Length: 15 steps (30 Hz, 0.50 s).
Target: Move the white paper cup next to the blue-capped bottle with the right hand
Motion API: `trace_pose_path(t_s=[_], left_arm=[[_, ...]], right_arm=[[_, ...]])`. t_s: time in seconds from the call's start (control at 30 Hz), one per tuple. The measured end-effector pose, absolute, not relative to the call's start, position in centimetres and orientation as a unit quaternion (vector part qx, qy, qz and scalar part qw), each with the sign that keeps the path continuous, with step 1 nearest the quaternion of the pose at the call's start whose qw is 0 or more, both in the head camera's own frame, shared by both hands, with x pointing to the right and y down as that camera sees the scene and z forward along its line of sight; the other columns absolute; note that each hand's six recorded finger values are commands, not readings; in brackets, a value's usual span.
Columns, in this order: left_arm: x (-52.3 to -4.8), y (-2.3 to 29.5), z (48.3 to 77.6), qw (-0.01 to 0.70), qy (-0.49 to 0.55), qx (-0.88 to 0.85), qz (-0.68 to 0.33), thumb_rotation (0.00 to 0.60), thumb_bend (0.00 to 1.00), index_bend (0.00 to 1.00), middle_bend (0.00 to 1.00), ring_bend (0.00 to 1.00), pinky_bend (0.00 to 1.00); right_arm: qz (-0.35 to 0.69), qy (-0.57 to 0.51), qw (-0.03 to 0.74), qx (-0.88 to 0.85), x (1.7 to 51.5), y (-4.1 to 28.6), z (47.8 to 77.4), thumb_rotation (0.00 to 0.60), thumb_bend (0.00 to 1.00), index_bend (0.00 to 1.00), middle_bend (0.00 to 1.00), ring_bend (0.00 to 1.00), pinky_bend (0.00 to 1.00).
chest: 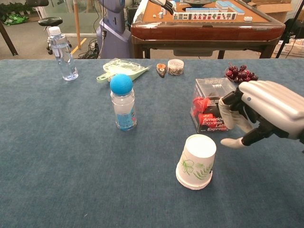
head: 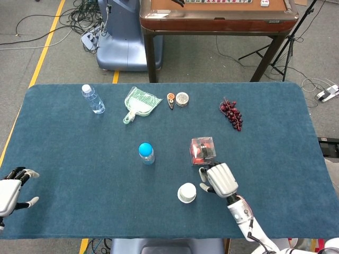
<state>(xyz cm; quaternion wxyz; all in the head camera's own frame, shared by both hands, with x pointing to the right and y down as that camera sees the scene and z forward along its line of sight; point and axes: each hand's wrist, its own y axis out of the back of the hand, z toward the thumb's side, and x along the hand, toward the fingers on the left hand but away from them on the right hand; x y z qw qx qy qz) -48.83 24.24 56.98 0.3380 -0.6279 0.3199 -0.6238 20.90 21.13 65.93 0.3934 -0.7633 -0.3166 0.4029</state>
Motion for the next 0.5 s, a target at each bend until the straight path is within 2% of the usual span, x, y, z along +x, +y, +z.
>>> trace_pose_path(t_s=[0.1, 0.2, 0.3, 0.33, 0.4, 0.43, 0.5], left_arm=[[-48.8, 24.3, 57.0, 0.338, 0.320, -0.628, -0.624, 0.600, 0.06, 0.35, 0.31, 0.19, 0.41], [-48.8, 24.2, 57.0, 0.338, 0.320, -0.628, -0.624, 0.600, 0.06, 0.35, 0.31, 0.19, 0.42], [-48.7, 24.2, 57.0, 0.338, 0.319, -0.629, -0.623, 0.600, 0.06, 0.35, 0.31, 0.20, 0.42], [-48.7, 24.3, 57.0, 0.337, 0.319, -0.629, -0.623, 0.600, 0.06, 0.35, 0.31, 0.20, 0.42], [-48.6, 24.3, 57.1, 0.338, 0.318, -0.630, -0.623, 0.600, 0.06, 0.35, 0.31, 0.20, 0.42], [-48.6, 24.3, 57.1, 0.338, 0.318, -0.630, -0.623, 0.600, 0.06, 0.35, 0.31, 0.20, 0.42], [-48.5, 24.3, 57.1, 0.338, 0.318, -0.631, -0.622, 0.600, 0.06, 0.35, 0.31, 0.20, 0.42]], right_arm=[[0.399, -0.311, 0.401, -0.764, 21.3, 21.4, 64.4, 0.600, 0.00, 0.68, 0.76, 0.60, 0.69], [0.396, -0.301, 0.408, -0.766, 21.7, 21.7, 62.8, 0.600, 0.00, 0.52, 0.62, 0.51, 0.68], [0.396, -0.287, 0.416, -0.766, 22.0, 21.9, 61.5, 0.600, 0.00, 0.35, 0.44, 0.39, 0.62], [0.397, -0.282, 0.418, -0.767, 22.1, 22.0, 61.1, 0.600, 0.00, 0.29, 0.35, 0.31, 0.56], [0.401, -0.265, 0.423, -0.768, 22.1, 22.3, 60.6, 0.600, 0.00, 0.22, 0.25, 0.23, 0.45], [0.402, -0.257, 0.423, -0.770, 22.1, 22.5, 60.6, 0.600, 0.00, 0.18, 0.19, 0.16, 0.37], [0.403, -0.241, 0.422, -0.776, 21.8, 22.9, 60.8, 0.600, 0.00, 0.13, 0.11, 0.08, 0.26]])
